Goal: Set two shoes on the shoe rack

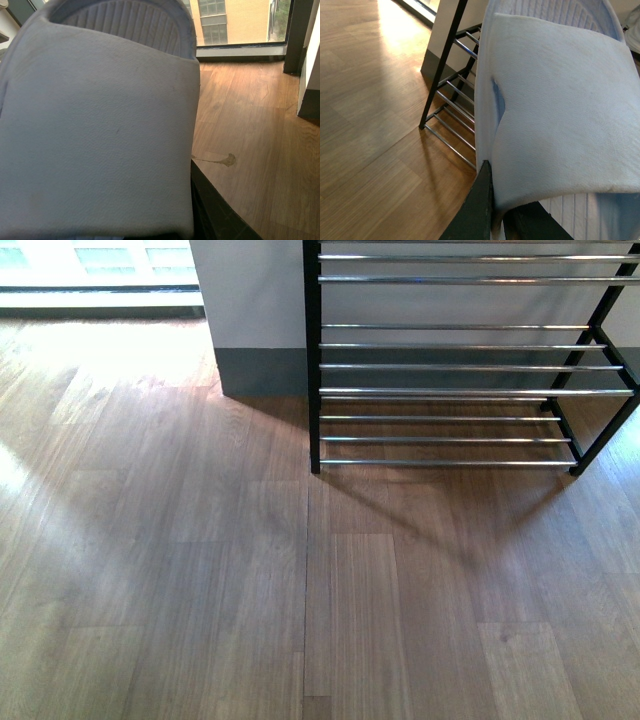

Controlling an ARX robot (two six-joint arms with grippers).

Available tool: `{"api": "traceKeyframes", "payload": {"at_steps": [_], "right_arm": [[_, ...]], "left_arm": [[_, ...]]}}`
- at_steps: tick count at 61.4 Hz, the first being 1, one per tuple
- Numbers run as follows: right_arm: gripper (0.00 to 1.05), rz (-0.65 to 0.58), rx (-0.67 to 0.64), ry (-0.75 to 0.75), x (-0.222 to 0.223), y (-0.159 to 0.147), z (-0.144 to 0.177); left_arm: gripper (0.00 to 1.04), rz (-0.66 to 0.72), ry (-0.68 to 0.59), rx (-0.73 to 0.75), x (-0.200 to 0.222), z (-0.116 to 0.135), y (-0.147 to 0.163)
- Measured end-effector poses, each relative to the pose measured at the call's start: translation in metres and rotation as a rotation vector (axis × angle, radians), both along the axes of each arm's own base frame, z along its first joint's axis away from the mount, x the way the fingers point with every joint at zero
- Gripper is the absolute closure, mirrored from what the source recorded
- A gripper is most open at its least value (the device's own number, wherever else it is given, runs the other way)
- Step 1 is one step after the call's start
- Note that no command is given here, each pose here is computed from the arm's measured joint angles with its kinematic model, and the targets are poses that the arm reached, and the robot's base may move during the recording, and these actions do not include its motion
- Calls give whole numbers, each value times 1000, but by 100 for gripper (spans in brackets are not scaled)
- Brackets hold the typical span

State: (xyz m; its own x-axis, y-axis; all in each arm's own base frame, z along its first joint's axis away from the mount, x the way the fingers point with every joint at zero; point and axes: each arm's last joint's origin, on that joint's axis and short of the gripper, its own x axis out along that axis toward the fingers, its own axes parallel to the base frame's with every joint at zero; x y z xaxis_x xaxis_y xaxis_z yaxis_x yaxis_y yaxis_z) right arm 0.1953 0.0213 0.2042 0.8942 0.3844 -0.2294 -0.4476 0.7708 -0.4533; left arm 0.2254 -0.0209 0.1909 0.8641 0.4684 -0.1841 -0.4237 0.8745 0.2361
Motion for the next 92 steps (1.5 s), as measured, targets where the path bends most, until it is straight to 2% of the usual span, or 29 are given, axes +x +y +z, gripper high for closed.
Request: {"api": "traceKeyframes", "payload": {"at_steps": [64,70,75,81,92], "right_arm": [[103,0,4,-6,-1,0,1],[103,27,86,-35,3,4,1],[103,9,175,-58,15,13,11],[103,-26,277,-10,43,28,25],[103,-109,326,112,111,52,37]], "left_arm": [[103,2,-4,-1,0,1,0],[103,10,-2,0,0,0,1],[103,10,-3,0,0,0,2],[103,5,-2,-1,0,0,1],[103,5,-2,0,0,0,1]]}}
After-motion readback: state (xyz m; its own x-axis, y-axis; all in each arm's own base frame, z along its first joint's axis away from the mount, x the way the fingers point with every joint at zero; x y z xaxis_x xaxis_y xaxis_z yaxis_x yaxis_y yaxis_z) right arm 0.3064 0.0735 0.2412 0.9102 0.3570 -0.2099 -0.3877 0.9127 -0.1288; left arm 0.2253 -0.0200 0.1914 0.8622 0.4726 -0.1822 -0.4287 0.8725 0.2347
